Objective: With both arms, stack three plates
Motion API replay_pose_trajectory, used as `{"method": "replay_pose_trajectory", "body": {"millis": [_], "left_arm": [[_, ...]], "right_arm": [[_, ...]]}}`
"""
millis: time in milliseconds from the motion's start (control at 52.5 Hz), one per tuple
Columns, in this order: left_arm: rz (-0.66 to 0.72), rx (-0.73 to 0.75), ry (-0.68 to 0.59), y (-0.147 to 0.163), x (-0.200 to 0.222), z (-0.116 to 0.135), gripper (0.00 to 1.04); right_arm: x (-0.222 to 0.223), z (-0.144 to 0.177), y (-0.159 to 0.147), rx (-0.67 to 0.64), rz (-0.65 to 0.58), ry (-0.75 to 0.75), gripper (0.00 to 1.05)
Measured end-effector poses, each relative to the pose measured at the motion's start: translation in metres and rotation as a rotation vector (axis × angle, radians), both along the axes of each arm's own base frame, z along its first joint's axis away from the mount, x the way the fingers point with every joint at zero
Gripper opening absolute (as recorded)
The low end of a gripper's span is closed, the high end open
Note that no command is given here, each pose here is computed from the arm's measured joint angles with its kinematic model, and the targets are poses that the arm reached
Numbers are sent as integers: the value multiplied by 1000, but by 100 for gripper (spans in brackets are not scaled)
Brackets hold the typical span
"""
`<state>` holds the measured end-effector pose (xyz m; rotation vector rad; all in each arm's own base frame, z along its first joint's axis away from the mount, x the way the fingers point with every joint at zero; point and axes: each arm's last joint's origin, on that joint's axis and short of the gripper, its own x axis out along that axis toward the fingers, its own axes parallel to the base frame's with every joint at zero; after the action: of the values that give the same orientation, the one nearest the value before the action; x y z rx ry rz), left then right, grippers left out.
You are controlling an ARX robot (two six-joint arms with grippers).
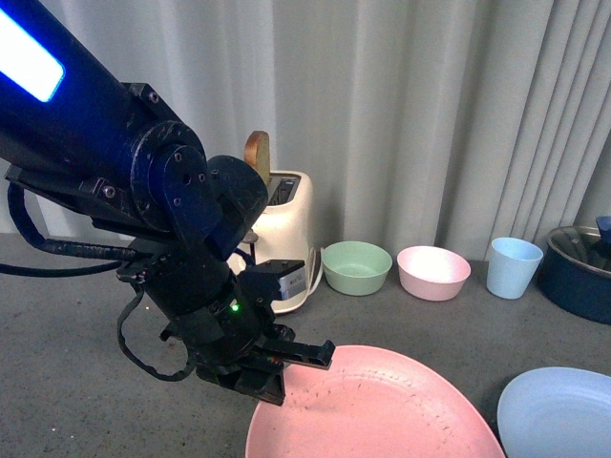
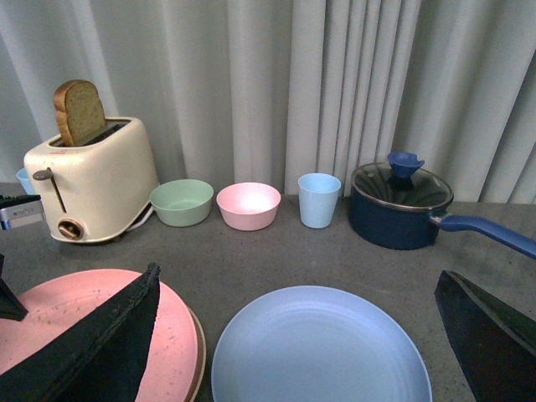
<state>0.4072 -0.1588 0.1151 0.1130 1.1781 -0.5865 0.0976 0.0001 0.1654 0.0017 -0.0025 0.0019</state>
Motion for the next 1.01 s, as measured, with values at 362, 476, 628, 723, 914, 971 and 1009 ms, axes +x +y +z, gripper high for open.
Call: {"method": "replay_pose_trajectory", "body": {"millis": [362,476,628,723,914,971,1009], "left_arm": [[74,-18,-28,1,6,1,42],[133,-57,-94,7,14,12,66],[200,-116,-260,22,15,49,90],[235,-173,-414,36,3,84,99],[272,-325,-657,78,-66,137,98],[277,-339,-673,88,-86,139,98],[279,-347,-683,96,-100,139,98]], "right_arm": [[0,0,0,0,0,0,97],[0,0,0,0,0,0,97],[0,0,0,0,0,0,97],[0,0,0,0,0,0,97],[0,0,0,0,0,0,97],[0,0,0,0,0,0,97],[0,0,0,0,0,0,97]]}}
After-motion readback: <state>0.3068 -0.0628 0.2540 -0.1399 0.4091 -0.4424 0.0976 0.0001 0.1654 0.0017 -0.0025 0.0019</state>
